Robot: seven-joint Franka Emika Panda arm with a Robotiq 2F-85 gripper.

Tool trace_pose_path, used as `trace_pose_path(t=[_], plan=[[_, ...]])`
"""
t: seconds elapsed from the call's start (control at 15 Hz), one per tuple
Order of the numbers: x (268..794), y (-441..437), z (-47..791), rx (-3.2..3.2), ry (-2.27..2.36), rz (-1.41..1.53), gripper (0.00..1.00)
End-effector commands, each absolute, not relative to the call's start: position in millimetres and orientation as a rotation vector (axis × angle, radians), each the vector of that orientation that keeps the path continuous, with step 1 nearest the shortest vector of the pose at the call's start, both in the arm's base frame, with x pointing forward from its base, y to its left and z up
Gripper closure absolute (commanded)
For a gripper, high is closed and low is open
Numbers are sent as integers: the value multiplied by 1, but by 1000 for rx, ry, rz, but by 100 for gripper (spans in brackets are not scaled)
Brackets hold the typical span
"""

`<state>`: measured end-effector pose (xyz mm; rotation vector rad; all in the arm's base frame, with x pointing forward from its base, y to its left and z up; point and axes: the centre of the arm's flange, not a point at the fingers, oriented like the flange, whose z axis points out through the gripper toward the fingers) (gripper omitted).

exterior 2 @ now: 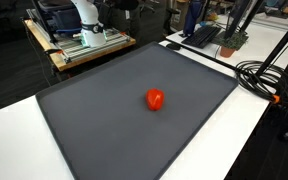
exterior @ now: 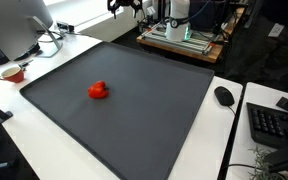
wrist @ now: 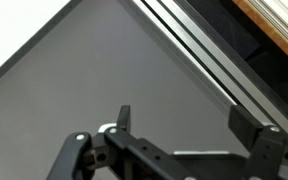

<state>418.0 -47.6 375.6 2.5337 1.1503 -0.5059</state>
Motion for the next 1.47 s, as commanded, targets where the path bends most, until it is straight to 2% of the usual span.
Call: trace_pose_path(t=[0.0, 0.6, 1.07, 1.4], plan=[[442, -33, 340, 2325, 1240, -650, 0], [428, 64, 247, 1835, 1664, -859, 0], [423, 68, 244, 1874, 1658, -849, 0], [454, 99, 206, 1571, 1849, -644, 0]])
